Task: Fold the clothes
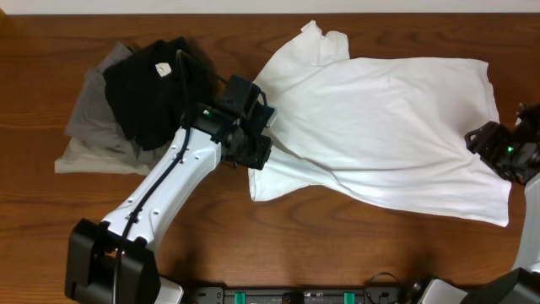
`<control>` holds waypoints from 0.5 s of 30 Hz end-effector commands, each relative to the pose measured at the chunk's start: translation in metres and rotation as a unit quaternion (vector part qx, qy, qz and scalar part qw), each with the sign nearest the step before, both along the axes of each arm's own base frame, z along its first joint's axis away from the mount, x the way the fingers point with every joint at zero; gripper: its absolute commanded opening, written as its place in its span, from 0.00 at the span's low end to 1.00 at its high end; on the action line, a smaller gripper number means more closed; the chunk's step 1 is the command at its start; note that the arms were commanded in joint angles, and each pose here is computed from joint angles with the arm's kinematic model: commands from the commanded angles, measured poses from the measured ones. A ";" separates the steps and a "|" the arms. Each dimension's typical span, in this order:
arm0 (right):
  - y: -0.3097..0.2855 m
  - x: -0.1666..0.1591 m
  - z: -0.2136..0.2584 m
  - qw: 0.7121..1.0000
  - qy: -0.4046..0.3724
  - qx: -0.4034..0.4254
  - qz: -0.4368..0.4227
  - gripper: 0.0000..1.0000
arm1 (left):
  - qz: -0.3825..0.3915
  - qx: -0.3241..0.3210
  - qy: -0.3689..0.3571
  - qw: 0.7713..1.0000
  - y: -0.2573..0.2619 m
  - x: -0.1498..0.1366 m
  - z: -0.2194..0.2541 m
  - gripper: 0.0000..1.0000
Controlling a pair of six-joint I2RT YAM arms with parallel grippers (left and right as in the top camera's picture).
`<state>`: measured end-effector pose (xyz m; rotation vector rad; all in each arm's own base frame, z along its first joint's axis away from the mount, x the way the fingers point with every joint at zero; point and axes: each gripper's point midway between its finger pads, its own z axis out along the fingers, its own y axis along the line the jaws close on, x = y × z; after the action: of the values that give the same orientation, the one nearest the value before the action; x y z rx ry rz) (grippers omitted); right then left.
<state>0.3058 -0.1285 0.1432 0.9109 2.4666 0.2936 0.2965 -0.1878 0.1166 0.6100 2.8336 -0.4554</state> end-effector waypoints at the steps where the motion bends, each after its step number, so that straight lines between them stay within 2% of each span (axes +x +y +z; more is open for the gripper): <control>1: -0.019 -0.016 -0.008 0.997 0.046 -0.032 -0.057 0.62 | -0.006 0.011 -0.018 1.000 0.003 0.007 0.002 0.06; 5: -0.032 -0.037 -0.024 0.988 0.107 -0.047 -0.098 0.68 | -0.011 0.009 -0.027 1.000 0.001 0.010 0.003 0.06; 9: -0.042 -0.057 -0.041 0.977 0.160 -0.039 -0.134 0.67 | -0.011 0.008 -0.030 0.999 0.001 0.011 0.004 0.06; 12: -0.060 -0.079 -0.056 0.960 0.212 -0.043 -0.181 0.60 | -0.011 0.008 -0.029 0.999 0.001 0.011 0.004 0.06; 15: -0.070 -0.094 -0.072 0.948 0.238 -0.014 -0.212 0.41 | -0.011 0.008 -0.030 0.999 0.001 0.011 0.004 0.06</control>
<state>0.2295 -0.1800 0.0807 1.4621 2.6197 -0.0470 0.3047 -0.1877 0.1174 0.6283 2.7966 -0.4275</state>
